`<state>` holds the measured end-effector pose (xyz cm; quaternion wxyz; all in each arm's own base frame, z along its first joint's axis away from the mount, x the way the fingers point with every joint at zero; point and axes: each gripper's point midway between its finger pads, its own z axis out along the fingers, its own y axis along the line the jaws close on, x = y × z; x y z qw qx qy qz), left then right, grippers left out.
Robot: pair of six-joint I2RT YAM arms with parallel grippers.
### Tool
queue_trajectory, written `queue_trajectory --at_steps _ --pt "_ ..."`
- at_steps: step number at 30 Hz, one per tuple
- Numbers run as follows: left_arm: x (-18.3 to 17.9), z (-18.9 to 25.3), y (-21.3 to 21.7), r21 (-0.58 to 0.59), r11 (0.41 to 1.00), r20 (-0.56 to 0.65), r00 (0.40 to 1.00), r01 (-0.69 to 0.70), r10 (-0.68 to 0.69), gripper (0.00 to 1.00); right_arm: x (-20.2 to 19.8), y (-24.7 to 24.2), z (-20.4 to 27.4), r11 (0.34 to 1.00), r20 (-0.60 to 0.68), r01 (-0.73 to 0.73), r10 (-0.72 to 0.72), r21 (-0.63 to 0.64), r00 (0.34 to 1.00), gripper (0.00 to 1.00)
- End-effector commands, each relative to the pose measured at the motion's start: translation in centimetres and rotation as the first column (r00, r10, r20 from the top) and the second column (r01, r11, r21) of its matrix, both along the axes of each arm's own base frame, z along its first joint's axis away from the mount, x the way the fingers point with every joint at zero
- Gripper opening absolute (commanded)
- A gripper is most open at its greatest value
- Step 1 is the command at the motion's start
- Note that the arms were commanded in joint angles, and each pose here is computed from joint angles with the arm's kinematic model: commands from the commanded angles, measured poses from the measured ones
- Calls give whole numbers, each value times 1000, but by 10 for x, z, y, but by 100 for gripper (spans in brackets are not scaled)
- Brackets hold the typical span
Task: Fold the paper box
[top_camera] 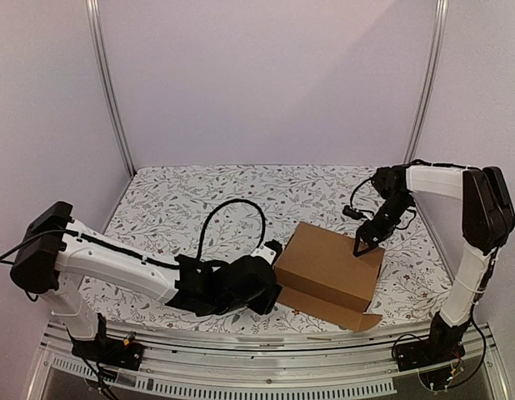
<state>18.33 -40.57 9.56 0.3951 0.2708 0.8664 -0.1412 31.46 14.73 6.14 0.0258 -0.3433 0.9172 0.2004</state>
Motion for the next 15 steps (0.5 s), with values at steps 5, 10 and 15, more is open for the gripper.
queue_trajectory --at_steps 5,10,15 --pt "-23 -18 54 56 997 19 999 -47 46 67 -28 -37 38 988 111 39 -23 -147 994 78" --pt "-11 -38 67 87 996 14 1000 -9 7 58 -23 -16 74 997 303 -63 73 -42 950 79" --pt "-10 -35 50 3 995 0 995 96 -96 50 -29 19 78 977 367 -212 206 -23 907 77"
